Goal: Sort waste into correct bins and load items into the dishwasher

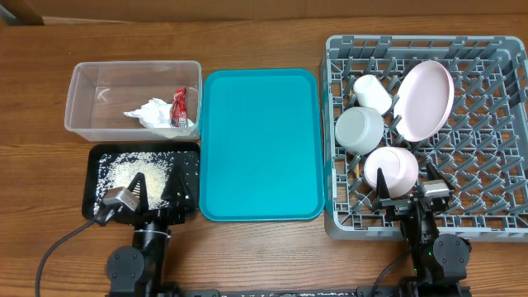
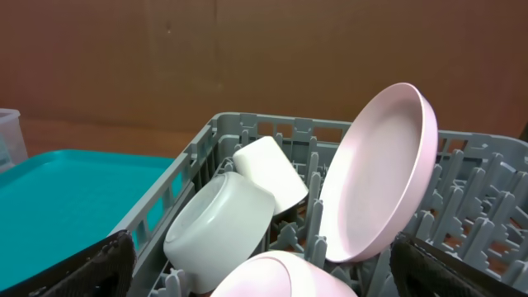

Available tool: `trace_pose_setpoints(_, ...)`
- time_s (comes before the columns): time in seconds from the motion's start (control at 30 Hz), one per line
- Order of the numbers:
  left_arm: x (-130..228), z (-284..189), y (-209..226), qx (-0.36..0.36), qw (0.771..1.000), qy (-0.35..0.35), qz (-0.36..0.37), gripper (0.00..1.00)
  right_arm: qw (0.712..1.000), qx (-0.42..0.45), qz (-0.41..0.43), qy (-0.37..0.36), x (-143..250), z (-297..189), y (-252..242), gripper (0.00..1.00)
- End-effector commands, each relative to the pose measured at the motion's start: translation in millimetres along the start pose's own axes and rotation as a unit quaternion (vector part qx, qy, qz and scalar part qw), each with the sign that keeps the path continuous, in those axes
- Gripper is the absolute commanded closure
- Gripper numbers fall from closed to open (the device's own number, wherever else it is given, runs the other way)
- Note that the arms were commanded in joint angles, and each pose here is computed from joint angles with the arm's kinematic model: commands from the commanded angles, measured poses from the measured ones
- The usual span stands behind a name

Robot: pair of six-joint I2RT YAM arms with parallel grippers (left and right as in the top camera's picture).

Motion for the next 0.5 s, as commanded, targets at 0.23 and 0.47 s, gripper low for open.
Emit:
trace_pose_setpoints(0.23,47.1,6.4,5.1,0.022,0.997,0.043,0.052,0.0,1.0,0.0,-0.004,-0.005,0.4,-0.1,-0.8,0.0)
trace_pose_setpoints(0.47,54.0,7.0,3.6,0.038,0.982,0.046,0.182,0.0,1.0,0.0,-0.004,-0.005,0.4,-0.1,-0.8,0.0)
Point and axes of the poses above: each gripper's point midway between its finger pads, its own z axis out along the fingers, its own y axis along the line the jaws close on, x = y × z, the point moved 1 cm from there along -z, back along the fingers, and after that the axes turned 13 degrees about z, right-handed, at the moved point
